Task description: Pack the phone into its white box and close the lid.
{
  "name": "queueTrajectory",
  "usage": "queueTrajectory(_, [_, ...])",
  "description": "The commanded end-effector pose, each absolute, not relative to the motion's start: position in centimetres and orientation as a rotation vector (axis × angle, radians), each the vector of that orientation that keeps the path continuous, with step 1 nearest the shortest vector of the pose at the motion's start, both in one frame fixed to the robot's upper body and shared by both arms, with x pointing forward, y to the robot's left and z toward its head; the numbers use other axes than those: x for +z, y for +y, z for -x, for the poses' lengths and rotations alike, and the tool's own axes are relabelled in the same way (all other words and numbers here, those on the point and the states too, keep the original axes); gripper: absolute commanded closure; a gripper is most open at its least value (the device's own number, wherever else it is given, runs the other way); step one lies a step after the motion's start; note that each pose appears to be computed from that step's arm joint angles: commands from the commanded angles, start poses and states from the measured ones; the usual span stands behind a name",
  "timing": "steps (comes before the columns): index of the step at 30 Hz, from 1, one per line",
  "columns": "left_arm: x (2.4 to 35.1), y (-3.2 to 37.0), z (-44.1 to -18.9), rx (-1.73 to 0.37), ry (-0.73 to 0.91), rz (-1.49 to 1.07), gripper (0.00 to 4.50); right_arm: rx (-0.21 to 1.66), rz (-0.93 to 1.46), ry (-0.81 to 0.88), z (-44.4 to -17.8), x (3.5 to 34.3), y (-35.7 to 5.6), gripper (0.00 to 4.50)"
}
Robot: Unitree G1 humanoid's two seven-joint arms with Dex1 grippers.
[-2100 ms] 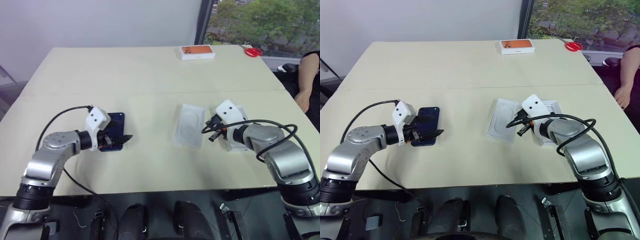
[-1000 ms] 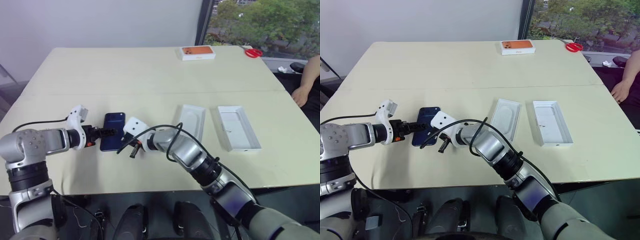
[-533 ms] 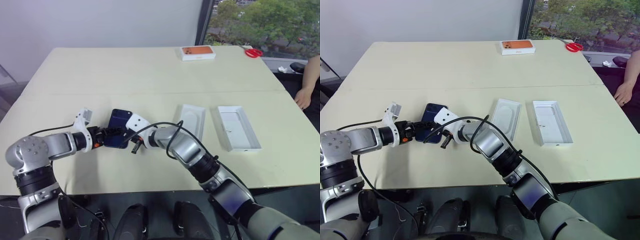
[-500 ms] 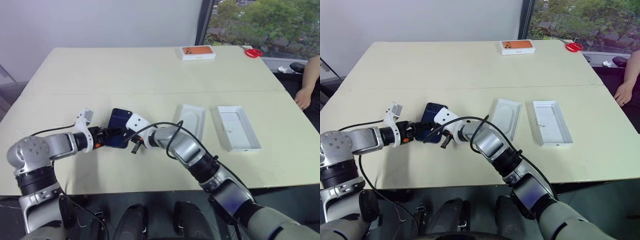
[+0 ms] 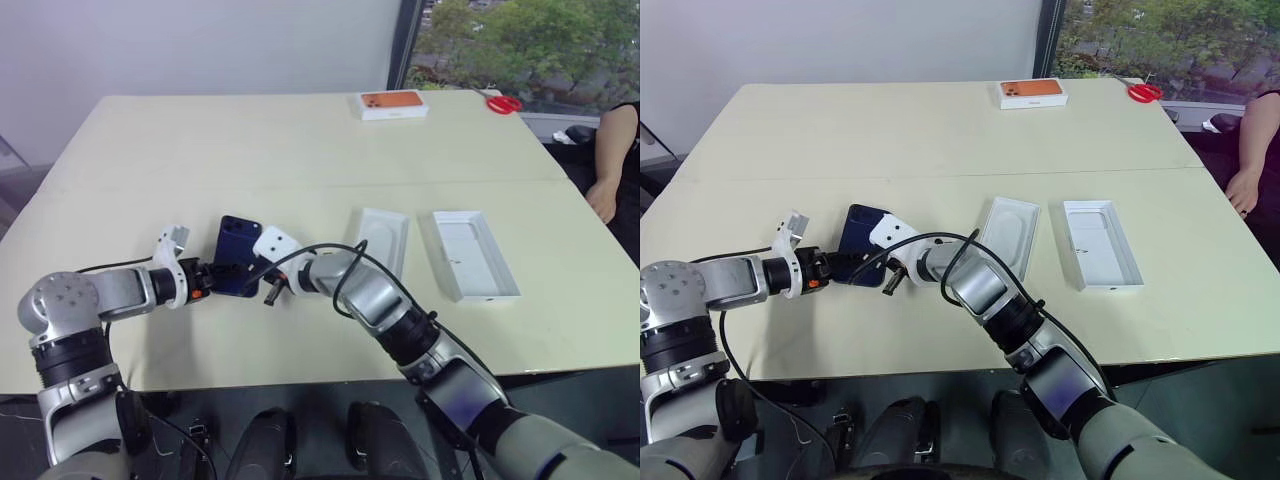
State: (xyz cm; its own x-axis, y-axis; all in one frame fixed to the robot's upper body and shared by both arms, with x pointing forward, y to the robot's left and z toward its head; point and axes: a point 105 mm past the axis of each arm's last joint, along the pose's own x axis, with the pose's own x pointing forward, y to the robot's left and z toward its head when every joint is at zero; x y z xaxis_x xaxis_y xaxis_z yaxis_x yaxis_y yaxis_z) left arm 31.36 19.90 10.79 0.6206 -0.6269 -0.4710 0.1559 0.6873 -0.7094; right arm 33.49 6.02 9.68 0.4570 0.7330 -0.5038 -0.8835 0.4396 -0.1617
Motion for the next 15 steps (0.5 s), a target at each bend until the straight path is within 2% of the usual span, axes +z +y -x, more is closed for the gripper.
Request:
queueTrajectory(1, [11.8, 20.4, -31.6, -0.489, 0.748, 0.676, 2.66, 1.044, 0.422, 0.335, -33.3, 11.0, 6.3, 4.5])
queueTrajectory(9, [11.9, 20.5, -31.6, -0.495, 0.727, 0.733, 2.66, 0.997, 0.459, 0.299, -33.5, 12.4, 4.3, 4.5])
queueTrajectory(12, [12.0, 20.4, -31.5, -0.505, 0.723, 0.738, 3.47, 0.991, 0.362, 0.254, -33.0, 15.5, 3.2, 4.5])
queueTrajectory(14, [12.2, 20.2, -31.5, -0.517, 0.718, 0.74, 4.47, 0.996, 0.324, 0.236, -32.4, 16.8, 2.6, 4.5])
queueTrajectory(15, [12.3, 20.1, -31.5, -0.526, 0.713, 0.742, 4.47, 0.993, 0.324, 0.231, -32.2, 17.2, 2.2, 4.5])
